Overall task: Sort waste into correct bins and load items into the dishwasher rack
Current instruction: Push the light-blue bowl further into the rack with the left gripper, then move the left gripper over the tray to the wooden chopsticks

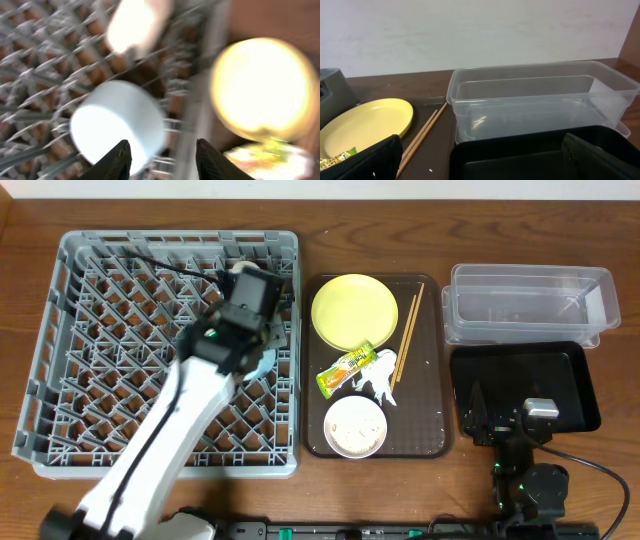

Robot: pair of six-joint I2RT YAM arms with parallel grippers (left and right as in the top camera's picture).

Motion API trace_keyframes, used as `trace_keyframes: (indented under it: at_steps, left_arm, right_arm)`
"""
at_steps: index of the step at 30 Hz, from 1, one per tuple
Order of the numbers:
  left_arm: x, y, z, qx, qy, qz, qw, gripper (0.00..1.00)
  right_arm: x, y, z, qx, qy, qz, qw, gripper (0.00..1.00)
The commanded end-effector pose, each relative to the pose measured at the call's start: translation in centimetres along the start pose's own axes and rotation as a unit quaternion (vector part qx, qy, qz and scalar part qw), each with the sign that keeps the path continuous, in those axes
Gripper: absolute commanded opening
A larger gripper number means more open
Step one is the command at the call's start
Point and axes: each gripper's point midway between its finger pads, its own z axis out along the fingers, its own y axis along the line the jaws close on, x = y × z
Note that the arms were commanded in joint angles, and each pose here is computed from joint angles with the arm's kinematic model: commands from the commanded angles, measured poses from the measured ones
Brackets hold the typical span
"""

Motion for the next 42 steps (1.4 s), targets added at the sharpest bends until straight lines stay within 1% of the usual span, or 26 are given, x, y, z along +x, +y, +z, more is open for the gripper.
trace_keyframes:
  at_steps: [1, 3, 7, 15, 20, 21, 23, 27, 31, 36, 39, 42]
  left_arm:
    - [0.1, -3.8, -3.3, 0.115, 0.014, 0.005, 0.993, 0.49]
    - [1.0, -5.0, -3.6, 0.134, 0.026, 0.017, 0.991, 0.5]
    - [2.8, -7.1, -3.0, 0.144, 0.047, 0.047, 0.987, 0.51]
    - [6.6, -13.4, 1.2, 0.172, 0.075, 0.107, 0.976, 0.51]
    - [8.8, -17.4, 4.0, 0.198, 0.071, 0.149, 0.966, 0.5]
    - [9.3, -18.2, 4.4, 0.205, 0.069, 0.154, 0.964, 0.46]
    - [9.9, -19.5, 4.9, 0.216, 0.065, 0.162, 0.961, 0.44]
    - [11.6, -21.9, 5.5, 0.237, 0.06, 0.178, 0.953, 0.43]
    - [13.5, -23.4, 6.3, 0.246, 0.06, 0.198, 0.947, 0.43]
    - [14.7, -23.9, 7.3, 0.246, 0.065, 0.205, 0.945, 0.41]
    - [14.5, -23.8, 7.4, 0.242, 0.058, 0.218, 0.944, 0.41]
    - [13.7, -23.8, 7.1, 0.239, 0.054, 0.217, 0.945, 0.41]
  right_arm:
    - [0.1, -0.3, 0.0, 0.008, 0.0, 0.006, 1.0, 0.99]
    - [0.1, -0.3, 0.0, 0.008, 0.0, 0.006, 1.0, 0.99]
    - [0.1, -0.3, 0.0, 0.008, 0.0, 0.006, 1.0, 0.99]
    - [0.1, -0.3, 0.0, 0.008, 0.0, 0.006, 1.0, 0.99]
    - [0.1, -0.3, 0.0, 0.008, 0.0, 0.006, 1.0, 0.99]
    - [0.1, -0.3, 0.0, 0.008, 0.0, 0.006, 1.0, 0.99]
    - [0.1, -0.3, 0.0, 0.008, 0.0, 0.006, 1.0, 0.99]
    - [0.1, -0.3, 0.0, 0.008, 0.0, 0.006, 1.0, 0.99]
    - [0.1, -0.3, 0.0, 0.008, 0.0, 0.006, 1.0, 0.99]
    - [0.1, -0.3, 0.0, 0.008, 0.0, 0.006, 1.0, 0.99]
    - [0.1, -0.3, 0.0, 0.008, 0.0, 0.006, 1.0, 0.99]
    - [0.1, -0.3, 0.0, 0.008, 0.0, 0.006, 1.0, 0.99]
